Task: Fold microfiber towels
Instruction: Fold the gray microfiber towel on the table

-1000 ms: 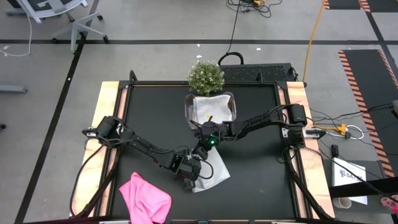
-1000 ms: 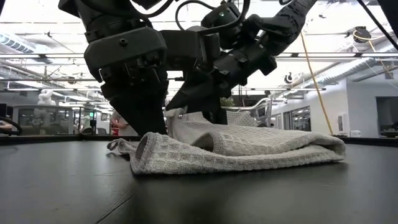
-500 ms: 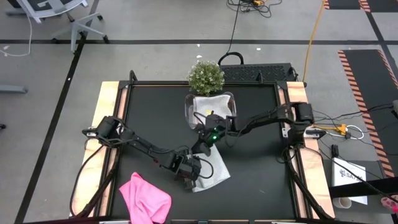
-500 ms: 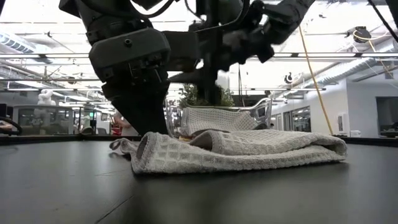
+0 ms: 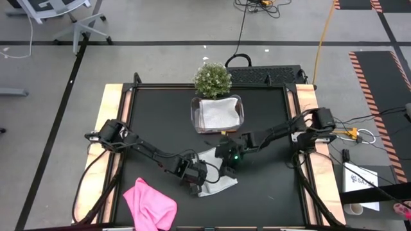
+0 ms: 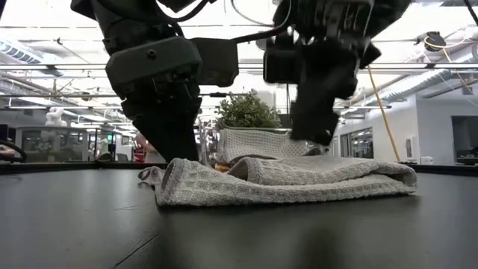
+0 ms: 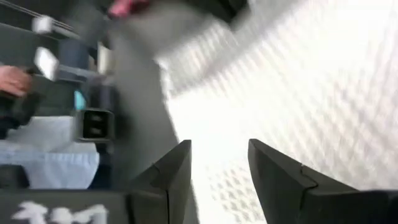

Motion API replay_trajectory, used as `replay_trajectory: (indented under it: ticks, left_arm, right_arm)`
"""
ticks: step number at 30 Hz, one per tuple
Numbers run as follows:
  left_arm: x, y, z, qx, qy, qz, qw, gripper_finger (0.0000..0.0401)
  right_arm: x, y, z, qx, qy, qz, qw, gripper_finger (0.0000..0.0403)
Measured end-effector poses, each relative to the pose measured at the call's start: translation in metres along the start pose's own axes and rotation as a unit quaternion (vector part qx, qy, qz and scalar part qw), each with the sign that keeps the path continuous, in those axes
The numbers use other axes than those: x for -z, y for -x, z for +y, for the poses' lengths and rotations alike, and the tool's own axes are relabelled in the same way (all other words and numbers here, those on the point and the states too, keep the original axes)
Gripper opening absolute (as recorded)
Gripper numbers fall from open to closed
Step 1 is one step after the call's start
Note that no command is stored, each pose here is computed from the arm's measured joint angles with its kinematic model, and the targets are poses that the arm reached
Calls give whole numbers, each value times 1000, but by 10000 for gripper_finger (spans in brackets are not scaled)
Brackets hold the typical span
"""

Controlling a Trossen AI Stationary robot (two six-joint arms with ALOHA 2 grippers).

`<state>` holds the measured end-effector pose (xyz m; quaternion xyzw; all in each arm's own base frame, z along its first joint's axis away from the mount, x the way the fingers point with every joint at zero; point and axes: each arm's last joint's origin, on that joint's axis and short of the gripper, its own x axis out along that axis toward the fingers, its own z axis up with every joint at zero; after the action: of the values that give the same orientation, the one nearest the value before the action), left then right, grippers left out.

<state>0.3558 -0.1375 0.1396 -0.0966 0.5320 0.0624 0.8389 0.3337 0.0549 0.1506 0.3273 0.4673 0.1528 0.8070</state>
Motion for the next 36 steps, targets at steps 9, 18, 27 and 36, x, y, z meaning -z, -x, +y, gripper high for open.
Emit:
replay_trajectory:
  ticks: [9,18,27,36]
  left_arm:
    - [-1,0,0,0,-8,-5,1000,3]
    - [-7,48,2,8,12,-32,999,3]
    - [-1,78,-15,-41,-292,-94,951,20]
    - [0,49,-26,-57,-457,-95,883,21]
  right_arm:
    - [20,-11,10,29,67,11,997,149]
    - [21,-10,-1,79,84,9,993,148]
    - [20,3,1,87,99,17,991,148]
    - [26,33,15,112,80,26,990,148]
